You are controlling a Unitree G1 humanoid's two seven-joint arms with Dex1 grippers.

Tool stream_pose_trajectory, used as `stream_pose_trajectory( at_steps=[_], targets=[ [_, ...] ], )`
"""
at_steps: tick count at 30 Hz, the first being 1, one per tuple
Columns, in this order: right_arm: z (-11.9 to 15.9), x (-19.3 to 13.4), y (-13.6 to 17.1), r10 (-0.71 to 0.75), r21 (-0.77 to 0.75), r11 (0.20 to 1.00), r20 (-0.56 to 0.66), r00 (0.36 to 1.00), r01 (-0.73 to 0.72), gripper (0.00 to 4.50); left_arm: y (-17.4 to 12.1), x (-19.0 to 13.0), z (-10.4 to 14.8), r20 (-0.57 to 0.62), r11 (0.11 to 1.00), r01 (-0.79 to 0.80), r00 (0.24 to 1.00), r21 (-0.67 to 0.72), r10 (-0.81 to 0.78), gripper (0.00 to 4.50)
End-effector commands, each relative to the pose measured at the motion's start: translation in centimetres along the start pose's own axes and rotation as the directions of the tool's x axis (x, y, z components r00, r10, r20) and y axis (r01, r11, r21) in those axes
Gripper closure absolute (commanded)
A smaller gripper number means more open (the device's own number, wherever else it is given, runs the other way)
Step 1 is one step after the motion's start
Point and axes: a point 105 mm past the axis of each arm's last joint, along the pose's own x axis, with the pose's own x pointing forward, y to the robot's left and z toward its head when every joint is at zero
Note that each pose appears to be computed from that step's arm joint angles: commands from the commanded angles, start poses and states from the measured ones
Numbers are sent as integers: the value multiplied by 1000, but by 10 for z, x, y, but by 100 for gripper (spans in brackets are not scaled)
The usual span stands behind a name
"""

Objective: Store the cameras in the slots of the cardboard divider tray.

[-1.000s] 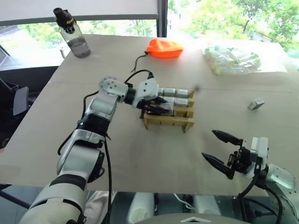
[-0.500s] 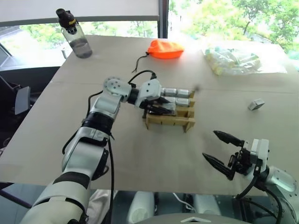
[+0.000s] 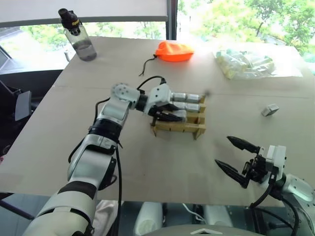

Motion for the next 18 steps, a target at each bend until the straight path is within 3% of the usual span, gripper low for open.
stream_pose_trajectory(
  at_steps=[1, 12, 18],
  targets=[
    [11, 0, -1, 3, -41, 999, 26, 1000, -2, 0, 1, 0, -7, -40, 1000, -3, 999, -1, 3, 373],
    [11, 0, -1, -1, -47, 999, 31, 1000, 3, 0, 2, 8, -15, -69, 1000, 3, 998, -11, -4, 373],
    [12, 1, -2, 0, -50, 999, 35, 999, 2, 0, 3, 9, -7, -37, 998, 36, 999, -46, -37, 373]
  ],
)
